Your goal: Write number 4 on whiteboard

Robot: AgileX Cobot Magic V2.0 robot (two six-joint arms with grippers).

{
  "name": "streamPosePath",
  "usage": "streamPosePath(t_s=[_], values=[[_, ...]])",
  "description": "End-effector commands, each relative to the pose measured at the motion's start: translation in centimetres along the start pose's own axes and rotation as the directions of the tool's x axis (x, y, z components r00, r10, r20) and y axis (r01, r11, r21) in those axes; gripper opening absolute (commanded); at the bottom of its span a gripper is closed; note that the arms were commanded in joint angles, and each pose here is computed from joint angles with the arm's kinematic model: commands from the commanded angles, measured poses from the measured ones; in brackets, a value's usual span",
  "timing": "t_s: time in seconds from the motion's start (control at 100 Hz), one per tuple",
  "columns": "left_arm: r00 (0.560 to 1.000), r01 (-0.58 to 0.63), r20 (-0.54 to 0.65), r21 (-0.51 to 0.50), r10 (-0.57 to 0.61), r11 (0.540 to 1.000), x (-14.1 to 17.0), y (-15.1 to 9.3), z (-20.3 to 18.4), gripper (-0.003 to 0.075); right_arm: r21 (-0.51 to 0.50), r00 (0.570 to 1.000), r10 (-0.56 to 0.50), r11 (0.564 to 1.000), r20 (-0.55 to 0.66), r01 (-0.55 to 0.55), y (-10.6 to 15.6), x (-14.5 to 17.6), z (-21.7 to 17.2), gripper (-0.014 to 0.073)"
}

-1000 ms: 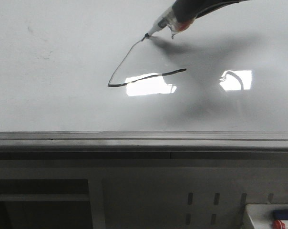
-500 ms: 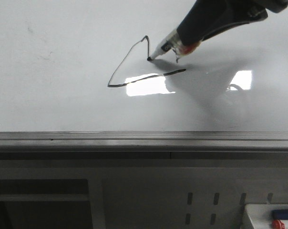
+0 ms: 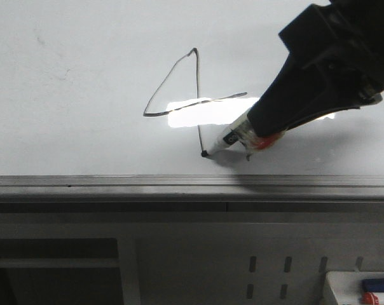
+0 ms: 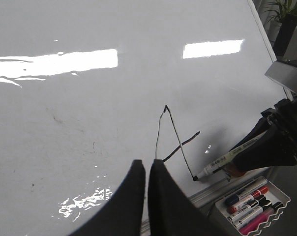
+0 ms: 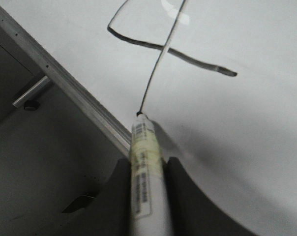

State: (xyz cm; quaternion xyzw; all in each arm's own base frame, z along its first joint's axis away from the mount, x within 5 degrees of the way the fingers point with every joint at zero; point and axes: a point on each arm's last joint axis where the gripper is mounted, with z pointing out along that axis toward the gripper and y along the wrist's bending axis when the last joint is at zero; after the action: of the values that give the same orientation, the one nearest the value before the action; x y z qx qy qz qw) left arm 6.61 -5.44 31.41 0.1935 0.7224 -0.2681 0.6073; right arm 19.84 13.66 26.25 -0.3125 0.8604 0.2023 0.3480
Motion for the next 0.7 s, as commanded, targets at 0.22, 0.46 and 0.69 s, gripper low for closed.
streamPosePath(t_s=[0.22, 0.46, 0.69], values=[[0.997, 0.026, 0.079, -0.014, -0.025, 1.000, -1.4, 0.0, -0.2, -0.0020, -0.013, 0.995, -0.034, 0.999, 0.090, 0.035, 0.5, -2.7, -2.6, -0.0051], [0.996, 0.026, 0.085, -0.016, -0.025, 1.000, -1.4, 0.0, -0.2, -0.0020, -0.076, 0.895, -0.176, 0.971, 0.409, 0.226, 4.8, -9.4, -15.0, -0.0051], [0.998, -0.025, 0.063, 0.012, 0.024, 1.000, -2.4, -0.4, -0.3, 0.0017, -0.042, 0.846, -0.256, 0.950, 0.467, 0.310, 5.6, -10.6, -17.5, -0.0051]])
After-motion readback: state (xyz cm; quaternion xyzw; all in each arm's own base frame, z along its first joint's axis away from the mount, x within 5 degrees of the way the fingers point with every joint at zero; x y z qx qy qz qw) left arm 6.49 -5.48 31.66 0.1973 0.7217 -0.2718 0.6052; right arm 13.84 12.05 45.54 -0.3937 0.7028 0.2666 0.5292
